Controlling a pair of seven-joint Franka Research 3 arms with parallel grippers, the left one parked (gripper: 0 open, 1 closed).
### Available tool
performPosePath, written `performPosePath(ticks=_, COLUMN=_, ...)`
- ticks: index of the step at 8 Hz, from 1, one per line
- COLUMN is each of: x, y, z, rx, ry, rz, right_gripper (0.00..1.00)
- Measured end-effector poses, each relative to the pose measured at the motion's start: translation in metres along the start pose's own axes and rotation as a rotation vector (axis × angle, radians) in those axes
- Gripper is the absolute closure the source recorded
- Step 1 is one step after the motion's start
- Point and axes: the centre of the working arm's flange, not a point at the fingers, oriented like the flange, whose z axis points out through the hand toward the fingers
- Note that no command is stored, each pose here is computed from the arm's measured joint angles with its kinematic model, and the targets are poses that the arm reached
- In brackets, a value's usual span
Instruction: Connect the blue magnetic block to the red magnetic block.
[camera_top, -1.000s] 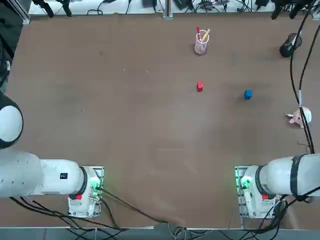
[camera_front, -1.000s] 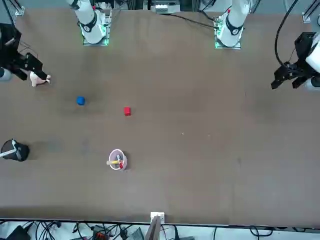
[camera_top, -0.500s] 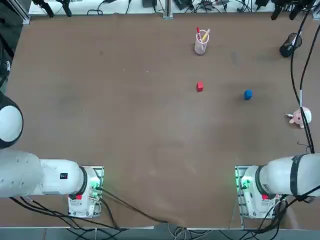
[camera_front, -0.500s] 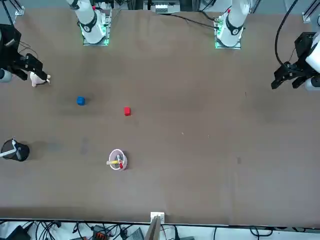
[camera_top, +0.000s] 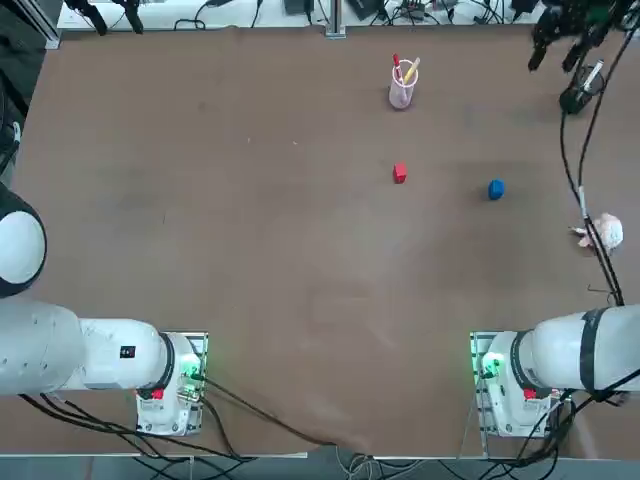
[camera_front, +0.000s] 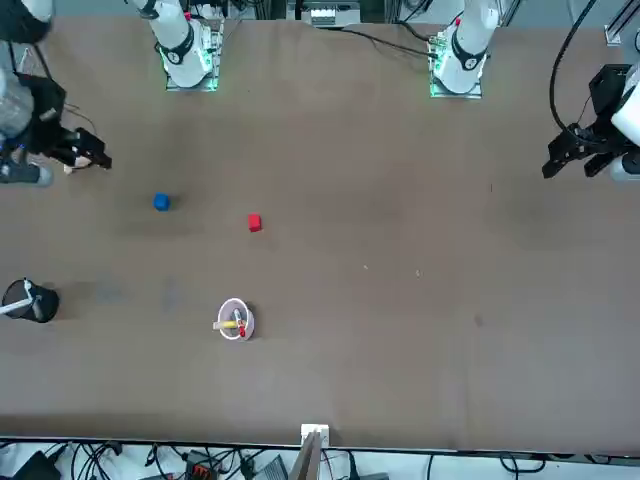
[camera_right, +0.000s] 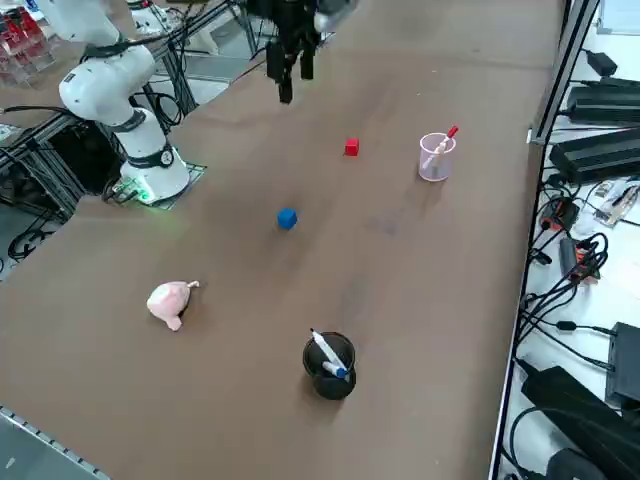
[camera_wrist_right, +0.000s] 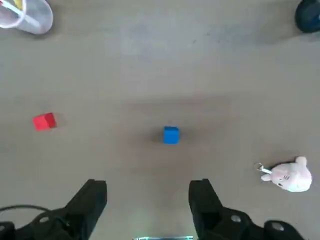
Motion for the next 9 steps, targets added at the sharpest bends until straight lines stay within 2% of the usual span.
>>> performPosePath(ticks=3, x=0.000, y=0.010, z=0.084, rx=0.002, ry=-0.001, rz=0.036, right_gripper=0.00)
performPosePath(ticks=6, x=-0.016, y=0.017, z=0.172, rx=0.006, ry=0.041, rz=0.088, right_gripper=0.00)
performPosePath(ticks=9, x=-0.034, y=0.021, z=0.234, rx=0.010, ry=0.106, rz=0.107, right_gripper=0.00)
